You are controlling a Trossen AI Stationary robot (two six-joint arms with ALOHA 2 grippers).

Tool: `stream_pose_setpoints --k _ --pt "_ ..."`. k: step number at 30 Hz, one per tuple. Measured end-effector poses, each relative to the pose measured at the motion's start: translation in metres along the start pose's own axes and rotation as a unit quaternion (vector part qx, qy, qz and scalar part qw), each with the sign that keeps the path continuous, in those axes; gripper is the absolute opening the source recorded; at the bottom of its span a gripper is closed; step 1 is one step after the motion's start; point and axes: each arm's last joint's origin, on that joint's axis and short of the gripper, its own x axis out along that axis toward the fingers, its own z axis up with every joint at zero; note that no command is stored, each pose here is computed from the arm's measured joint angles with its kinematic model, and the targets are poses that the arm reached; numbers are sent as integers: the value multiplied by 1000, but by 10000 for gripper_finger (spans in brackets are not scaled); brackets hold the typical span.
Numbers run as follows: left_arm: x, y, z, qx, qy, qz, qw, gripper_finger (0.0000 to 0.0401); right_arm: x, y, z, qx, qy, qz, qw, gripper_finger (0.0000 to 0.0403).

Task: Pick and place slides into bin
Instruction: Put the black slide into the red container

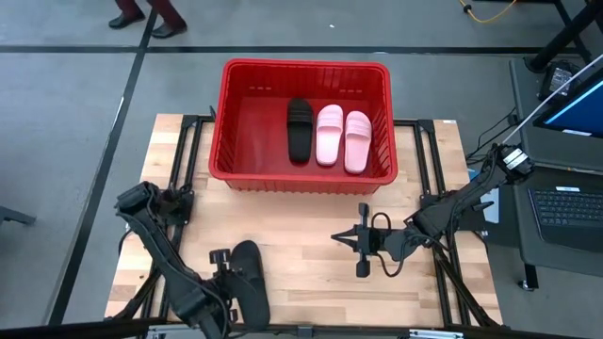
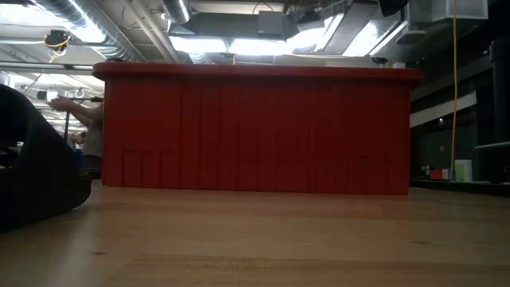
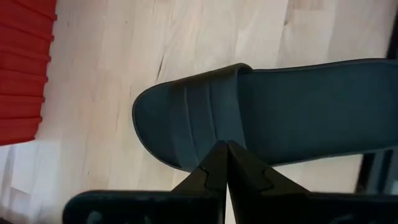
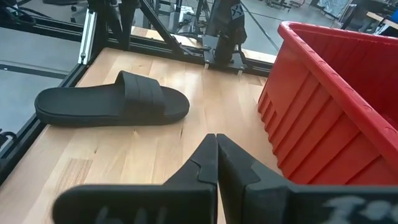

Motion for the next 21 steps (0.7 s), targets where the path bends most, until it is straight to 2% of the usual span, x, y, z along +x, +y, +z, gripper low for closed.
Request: stream_pose_setpoints --k 7,21 --pt "10 -7 -2 14 5 13 1000 19 0 0 -1 9 6 0 1000 5" --pt "17 -2 7 -8 11 25 1000 122 0 0 -2 18 8 0 1000 5"
